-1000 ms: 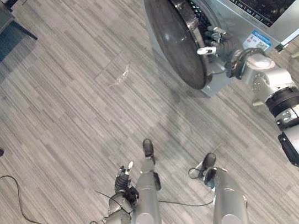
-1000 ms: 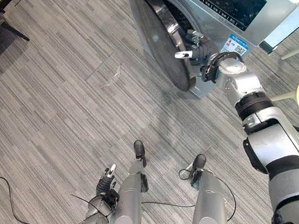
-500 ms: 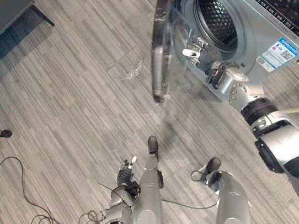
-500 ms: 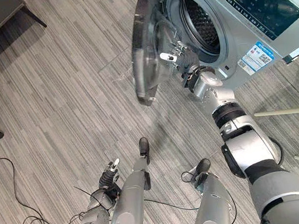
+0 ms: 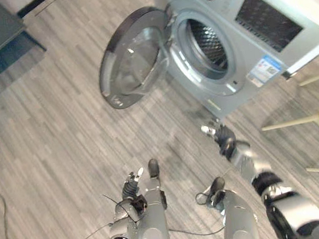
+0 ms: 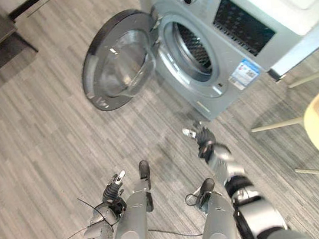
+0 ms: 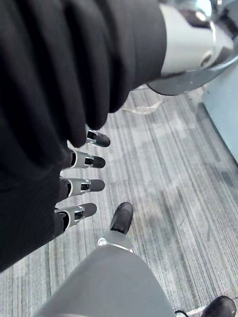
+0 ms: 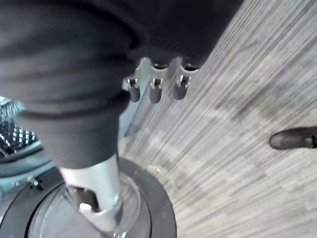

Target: Pick up the laundry basket with both hands and put the clothes into the washing machine.

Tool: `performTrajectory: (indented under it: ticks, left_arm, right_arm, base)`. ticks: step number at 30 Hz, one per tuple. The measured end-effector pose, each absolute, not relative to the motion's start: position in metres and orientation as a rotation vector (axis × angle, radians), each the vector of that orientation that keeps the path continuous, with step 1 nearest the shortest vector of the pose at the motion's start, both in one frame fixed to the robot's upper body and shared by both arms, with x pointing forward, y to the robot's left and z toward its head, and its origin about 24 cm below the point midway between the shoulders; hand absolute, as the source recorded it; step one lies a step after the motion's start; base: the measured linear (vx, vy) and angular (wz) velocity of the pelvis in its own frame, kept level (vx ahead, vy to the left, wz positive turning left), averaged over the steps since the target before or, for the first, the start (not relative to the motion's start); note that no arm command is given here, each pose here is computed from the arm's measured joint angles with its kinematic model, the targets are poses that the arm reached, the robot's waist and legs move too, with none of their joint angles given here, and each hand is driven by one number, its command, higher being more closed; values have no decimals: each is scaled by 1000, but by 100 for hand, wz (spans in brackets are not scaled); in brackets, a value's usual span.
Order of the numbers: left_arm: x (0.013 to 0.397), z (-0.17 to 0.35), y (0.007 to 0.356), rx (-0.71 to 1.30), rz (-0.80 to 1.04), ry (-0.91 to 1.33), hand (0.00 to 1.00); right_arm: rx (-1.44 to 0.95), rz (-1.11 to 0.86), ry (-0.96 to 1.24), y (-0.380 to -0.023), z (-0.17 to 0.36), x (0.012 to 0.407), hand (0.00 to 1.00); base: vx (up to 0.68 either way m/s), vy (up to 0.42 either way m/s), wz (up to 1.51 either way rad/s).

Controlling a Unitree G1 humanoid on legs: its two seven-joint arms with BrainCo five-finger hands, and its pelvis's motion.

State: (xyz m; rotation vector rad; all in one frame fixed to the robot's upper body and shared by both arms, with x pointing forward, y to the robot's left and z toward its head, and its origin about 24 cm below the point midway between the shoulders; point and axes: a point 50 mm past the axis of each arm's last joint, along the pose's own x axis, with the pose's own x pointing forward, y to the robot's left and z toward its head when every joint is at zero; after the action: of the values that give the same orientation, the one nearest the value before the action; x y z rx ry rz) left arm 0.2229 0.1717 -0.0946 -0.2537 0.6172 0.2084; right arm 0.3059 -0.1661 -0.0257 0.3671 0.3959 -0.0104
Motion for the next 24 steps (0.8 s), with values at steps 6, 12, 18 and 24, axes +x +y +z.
performTrajectory:
  ticks: [6,12,18,24]
  left_arm:
    - [213,-99,178,-199,214,636,0]
    - [213,-87,196,-207,296,560,0]
    - [193,-95,208,-216,373,596,0]
    - [184,-103,187,-320,378,628,0]
  right_arm:
    - [379,-266,519,-190,-75,240,0]
    - [480,-536,336,-221,-56,211,0]
    - [492,-553,265,-220,-41,228,0]
    - [451,-567,274,-232,-43,220,0]
  base:
    - [-65,45,-92]
    - [-71,203,-129]
    - [-51,-32,-121]
    - [41,-153,-88]
